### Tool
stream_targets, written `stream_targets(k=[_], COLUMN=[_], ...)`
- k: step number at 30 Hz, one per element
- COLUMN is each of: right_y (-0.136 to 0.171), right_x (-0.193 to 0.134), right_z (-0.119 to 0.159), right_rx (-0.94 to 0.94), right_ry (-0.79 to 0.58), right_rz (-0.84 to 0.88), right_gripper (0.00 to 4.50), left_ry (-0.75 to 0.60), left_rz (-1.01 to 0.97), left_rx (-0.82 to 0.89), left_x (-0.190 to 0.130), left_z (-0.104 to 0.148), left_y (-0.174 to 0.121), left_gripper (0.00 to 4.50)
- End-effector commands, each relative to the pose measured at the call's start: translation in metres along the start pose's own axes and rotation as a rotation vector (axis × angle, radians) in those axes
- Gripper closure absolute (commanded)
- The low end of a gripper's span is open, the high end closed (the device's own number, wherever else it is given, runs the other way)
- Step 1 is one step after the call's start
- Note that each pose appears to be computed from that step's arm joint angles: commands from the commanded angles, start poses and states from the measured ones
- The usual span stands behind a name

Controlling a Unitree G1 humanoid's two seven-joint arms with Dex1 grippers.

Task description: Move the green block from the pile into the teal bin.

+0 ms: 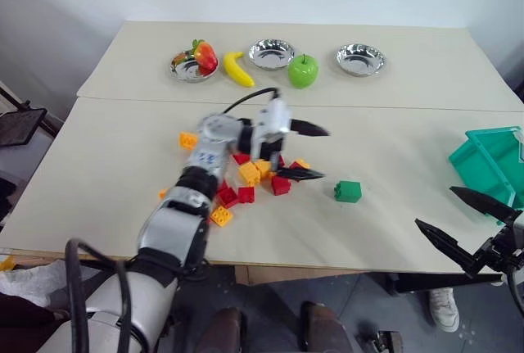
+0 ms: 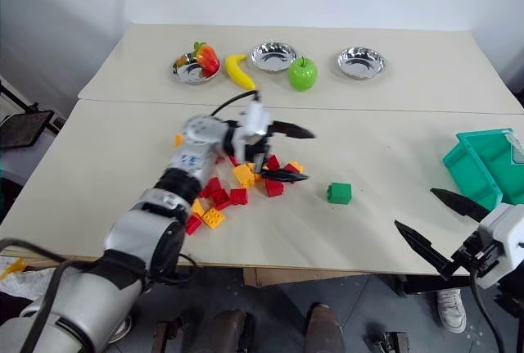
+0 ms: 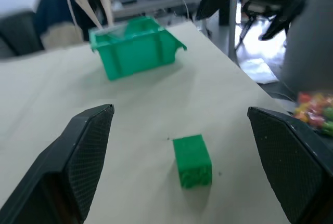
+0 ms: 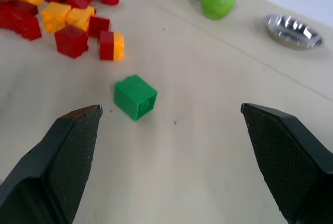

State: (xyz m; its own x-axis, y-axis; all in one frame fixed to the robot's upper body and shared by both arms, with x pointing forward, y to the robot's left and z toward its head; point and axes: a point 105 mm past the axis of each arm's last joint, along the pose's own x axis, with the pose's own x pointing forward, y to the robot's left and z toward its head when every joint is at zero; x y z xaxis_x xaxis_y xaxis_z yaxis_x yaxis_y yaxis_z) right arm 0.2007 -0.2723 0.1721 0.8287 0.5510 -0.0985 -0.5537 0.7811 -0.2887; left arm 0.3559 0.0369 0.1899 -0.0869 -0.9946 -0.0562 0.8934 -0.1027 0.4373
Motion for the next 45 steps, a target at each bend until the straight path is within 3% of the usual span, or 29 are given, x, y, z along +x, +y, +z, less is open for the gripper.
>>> stream_targets(k=[1,4,8,12,17,26,29,36,42,45], right_y=[-0.004,-0.004,0.000,0.011,-0.003,-0.002,-0.003,-0.004,-0.028,-0.056], right_x=[0.000,0.017,0.050,0.076,0.124,0.152,0.155,0.151,0.135,0.107], right_z=[0.005,0.015,0.017,0.013,0.012,-0.008,-0.008,-0.013,-0.002,0.010], right_rx=[-0.026,-0.018,-0.087,-0.112,-0.220,-0.280,-0.284,-0.230,-0.149,-0.124], right_ry=[0.025,0.025,0.144,0.289,0.333,0.436,0.428,0.397,0.224,0.100], right_rz=[0.052,0.133,0.310,0.500,0.512,0.630,0.632,0.607,0.396,0.160], right_gripper=[0.00,0.00,0.00,0.00,0.00,0.00,0.57,2.99,3.02,3.02], left_ry=[-0.016,0.010,0.063,0.079,0.078,0.092,0.104,0.072,-0.020,-0.093], left_rz=[0.058,0.139,0.207,0.230,0.229,0.261,0.263,0.267,0.282,0.309], left_rx=[0.060,0.020,-0.031,-0.085,-0.129,-0.154,-0.153,-0.121,-0.107,-0.111], left_x=[-0.041,-0.074,-0.099,-0.104,-0.098,-0.097,-0.099,-0.093,-0.078,-0.068], left_z=[0.011,0.015,0.021,0.022,0.024,0.024,0.024,0.030,0.040,0.045], left_y=[-0.011,-0.029,-0.053,-0.073,-0.090,-0.100,-0.102,-0.099,-0.089,-0.079], left_gripper=[0.06,0.06,0.06,0.06,0.06,0.06,0.00,0.00,0.00,0.00])
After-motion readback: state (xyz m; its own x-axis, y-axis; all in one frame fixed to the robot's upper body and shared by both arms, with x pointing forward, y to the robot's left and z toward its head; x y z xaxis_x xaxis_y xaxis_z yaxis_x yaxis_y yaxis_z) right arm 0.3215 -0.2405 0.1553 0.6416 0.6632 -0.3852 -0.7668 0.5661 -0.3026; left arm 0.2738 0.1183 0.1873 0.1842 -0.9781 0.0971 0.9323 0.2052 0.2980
